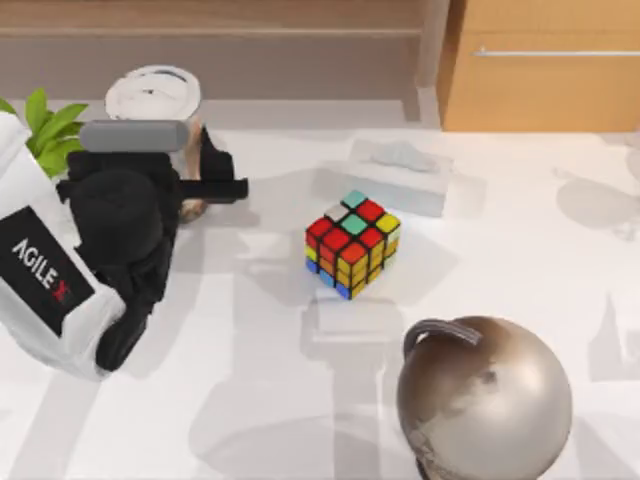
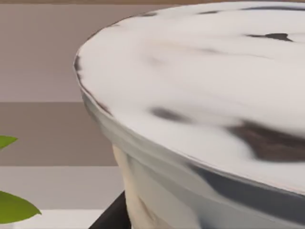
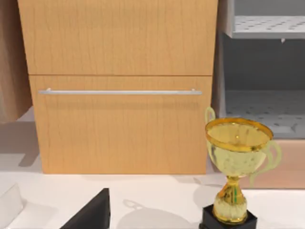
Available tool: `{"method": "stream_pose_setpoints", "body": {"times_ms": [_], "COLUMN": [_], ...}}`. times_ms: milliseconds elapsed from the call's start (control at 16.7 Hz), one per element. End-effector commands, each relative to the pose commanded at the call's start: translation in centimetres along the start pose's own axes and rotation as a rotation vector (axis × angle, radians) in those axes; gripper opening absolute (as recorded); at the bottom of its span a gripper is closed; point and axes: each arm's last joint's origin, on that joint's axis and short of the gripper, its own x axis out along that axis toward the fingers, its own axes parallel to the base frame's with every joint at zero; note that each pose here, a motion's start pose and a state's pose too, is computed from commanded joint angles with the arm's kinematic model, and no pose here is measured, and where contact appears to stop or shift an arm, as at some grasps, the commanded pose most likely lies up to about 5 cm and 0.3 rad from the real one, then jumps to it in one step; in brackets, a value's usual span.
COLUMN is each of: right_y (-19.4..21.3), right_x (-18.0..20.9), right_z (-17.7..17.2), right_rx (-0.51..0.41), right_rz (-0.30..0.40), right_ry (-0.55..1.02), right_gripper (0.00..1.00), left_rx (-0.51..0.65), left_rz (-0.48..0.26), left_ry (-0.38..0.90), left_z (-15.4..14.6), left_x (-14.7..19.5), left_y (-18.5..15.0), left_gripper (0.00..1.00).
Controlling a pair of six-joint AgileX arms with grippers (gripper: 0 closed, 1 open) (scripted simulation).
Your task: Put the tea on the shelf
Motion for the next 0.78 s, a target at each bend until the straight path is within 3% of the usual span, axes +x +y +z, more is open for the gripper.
{"method": "stream_pose_setpoints", "body": {"times_ms": [300,780], "right_y": [0.0,0.0], "right_x": [0.0,0.0], "right_z": [0.0,0.0], "right_rx": [0.000,0.000], "right_rz": [0.000,0.000], "right_ry": [0.000,0.000], "right_gripper": [1.00,1.00], "left_rx": [-0.004,-0.040], "left_rz": [-0.015,-0.189], "left_ry": [-0.020,-0.213], "left_z": [0.4,10.5], "left_x": [0.1,1.2], "left_y": [-0.4,-3.2], "left_gripper": [0.00,0.00]}}
